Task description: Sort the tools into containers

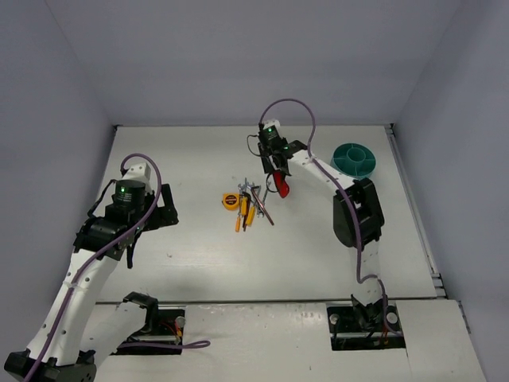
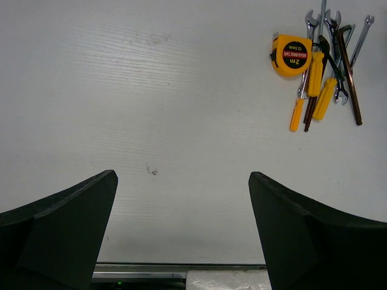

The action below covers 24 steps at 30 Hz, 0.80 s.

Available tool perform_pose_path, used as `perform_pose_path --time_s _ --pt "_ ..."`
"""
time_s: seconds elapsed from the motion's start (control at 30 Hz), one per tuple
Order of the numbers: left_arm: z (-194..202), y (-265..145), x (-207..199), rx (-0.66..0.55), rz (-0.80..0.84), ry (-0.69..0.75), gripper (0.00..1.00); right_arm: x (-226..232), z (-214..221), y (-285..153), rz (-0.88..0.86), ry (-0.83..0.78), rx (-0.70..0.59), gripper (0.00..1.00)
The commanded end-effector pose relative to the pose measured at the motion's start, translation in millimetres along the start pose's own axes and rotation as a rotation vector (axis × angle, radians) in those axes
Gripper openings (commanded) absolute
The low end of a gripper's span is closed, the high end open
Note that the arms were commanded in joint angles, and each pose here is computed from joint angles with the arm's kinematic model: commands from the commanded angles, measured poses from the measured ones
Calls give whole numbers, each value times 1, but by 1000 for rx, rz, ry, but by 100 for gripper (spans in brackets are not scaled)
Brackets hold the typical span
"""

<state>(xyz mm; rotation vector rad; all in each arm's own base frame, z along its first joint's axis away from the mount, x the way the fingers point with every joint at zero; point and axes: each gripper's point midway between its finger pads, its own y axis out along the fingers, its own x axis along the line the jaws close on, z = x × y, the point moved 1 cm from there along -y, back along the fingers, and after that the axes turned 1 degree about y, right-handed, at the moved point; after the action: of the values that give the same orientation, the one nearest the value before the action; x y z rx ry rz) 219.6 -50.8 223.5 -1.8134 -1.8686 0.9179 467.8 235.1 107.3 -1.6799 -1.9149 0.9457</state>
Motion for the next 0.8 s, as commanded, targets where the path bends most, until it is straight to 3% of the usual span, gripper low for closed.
perform_pose_path --time_s 0.0,0.33,0.53,0.77 --pt "-14 -4 -1 -49 -8 -25 88 -79 -125 -113 106 43 -368 0" --pt "-20 -6 0 -72 -18 -28 88 -235 -146 -164 314 208 -620 0" --pt "-18 -8 4 -87 -30 -28 88 -279 -147 -182 355 267 -802 0" --pt "-19 -9 5 -88 -29 -12 88 -309 -142 -154 304 300 -864 0"
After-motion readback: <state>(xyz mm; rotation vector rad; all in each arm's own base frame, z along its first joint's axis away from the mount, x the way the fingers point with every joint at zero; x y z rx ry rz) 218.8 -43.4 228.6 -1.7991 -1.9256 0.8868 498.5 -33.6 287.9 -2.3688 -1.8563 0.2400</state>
